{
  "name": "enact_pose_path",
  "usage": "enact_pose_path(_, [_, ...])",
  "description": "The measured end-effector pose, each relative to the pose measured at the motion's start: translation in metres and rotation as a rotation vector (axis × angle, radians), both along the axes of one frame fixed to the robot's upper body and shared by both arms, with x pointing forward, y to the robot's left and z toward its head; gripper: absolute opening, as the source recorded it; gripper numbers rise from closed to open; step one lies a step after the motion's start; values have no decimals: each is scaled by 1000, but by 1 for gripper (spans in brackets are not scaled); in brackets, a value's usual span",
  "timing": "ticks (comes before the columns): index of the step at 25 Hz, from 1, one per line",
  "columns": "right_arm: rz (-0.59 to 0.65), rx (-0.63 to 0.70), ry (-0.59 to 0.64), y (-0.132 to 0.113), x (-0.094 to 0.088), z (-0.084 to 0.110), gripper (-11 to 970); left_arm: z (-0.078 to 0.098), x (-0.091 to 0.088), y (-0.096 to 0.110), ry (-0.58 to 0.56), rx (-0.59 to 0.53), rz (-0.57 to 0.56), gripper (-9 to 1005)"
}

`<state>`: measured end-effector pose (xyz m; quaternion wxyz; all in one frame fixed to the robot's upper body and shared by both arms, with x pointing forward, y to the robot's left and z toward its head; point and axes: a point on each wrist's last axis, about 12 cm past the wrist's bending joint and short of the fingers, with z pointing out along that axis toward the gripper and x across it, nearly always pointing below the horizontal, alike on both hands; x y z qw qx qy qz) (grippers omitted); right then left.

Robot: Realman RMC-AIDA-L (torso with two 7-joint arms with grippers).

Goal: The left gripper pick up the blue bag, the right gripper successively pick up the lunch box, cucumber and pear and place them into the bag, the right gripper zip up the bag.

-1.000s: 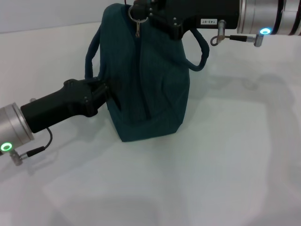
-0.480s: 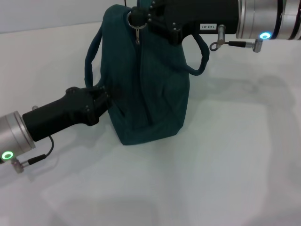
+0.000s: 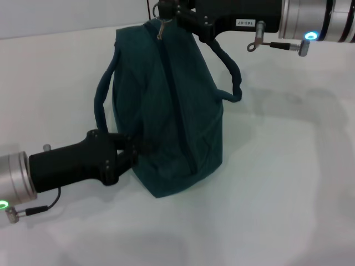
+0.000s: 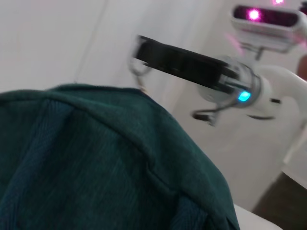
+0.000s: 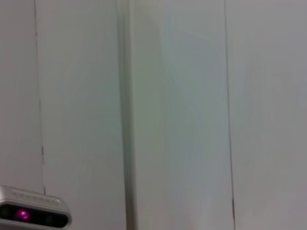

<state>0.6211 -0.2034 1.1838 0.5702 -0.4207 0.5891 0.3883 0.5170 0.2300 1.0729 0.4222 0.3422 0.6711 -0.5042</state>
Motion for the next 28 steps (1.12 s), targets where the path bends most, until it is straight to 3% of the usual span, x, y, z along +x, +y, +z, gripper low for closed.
enact_pose_path(14, [-50, -15, -2, -2, 4, -3, 120, 12, -13, 6, -34, -5, -205, 54])
enact_pose_path(28, [-148, -58, -22, -9, 13, -15, 125, 14, -13, 8, -39, 4, -226, 63])
